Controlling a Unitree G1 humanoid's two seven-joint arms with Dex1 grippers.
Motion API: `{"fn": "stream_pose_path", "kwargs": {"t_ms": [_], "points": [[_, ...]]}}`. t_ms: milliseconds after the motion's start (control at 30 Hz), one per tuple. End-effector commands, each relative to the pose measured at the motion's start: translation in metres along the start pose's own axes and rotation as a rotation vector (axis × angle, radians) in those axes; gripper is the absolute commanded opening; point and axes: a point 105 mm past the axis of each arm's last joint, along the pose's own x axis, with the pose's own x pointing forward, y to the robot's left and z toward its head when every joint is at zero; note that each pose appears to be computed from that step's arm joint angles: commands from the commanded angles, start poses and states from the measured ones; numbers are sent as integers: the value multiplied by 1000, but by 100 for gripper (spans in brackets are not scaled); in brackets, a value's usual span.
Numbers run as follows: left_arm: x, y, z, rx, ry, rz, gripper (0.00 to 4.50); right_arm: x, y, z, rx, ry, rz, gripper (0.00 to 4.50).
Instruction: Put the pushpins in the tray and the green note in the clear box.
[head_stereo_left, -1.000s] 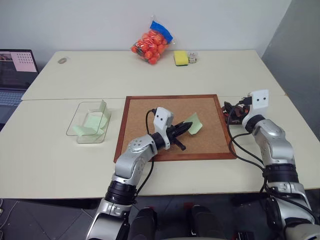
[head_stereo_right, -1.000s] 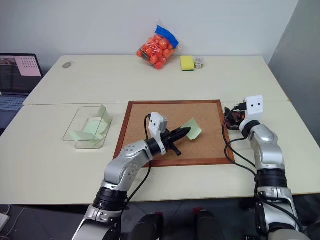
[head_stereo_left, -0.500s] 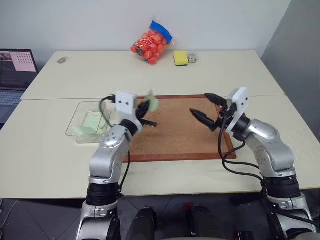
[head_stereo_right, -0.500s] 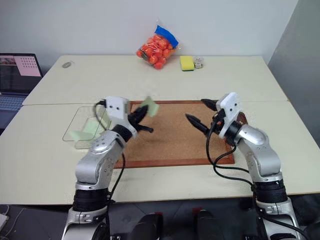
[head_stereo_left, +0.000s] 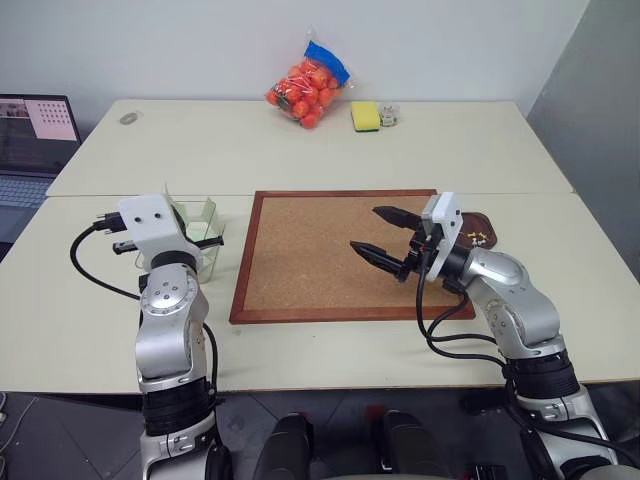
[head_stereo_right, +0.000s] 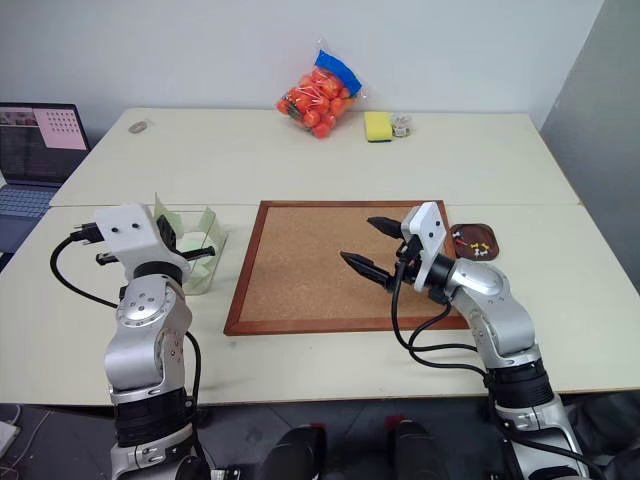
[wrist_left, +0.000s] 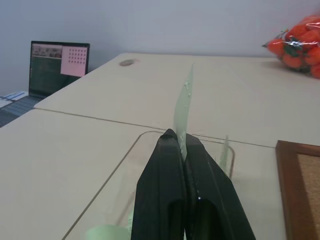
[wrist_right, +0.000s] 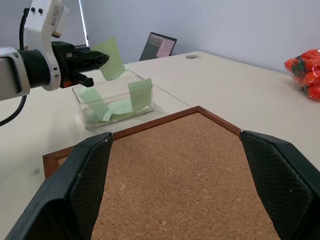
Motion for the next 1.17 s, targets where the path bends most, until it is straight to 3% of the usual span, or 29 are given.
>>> {"fn": "stream_pose_path", "kwargs": {"t_ms": [33, 467, 700, 833, 1033, 1167], "points": [[1, 10, 5, -52, -25, 45, 37, 4, 1, 16, -31, -48, 24, 433], [4, 2, 5, -44, -37, 0, 308, -1, -1, 19, -21, -42, -2, 433], [-16, -62, 12, -1, -91, -342, 443, -6, -10, 10, -26, -4, -116, 433], [-44, -97, 6, -63, -68, -533, 443, -15, -23, -9, -79, 80, -320, 433], [-66, -107, -23, -107, 44, -572, 443, -31, -40, -30, -110, 159, -565, 433], [-74, -97, -42, -96, 97, -511, 443, -38, -41, -39, -96, 178, -647, 433]]}}
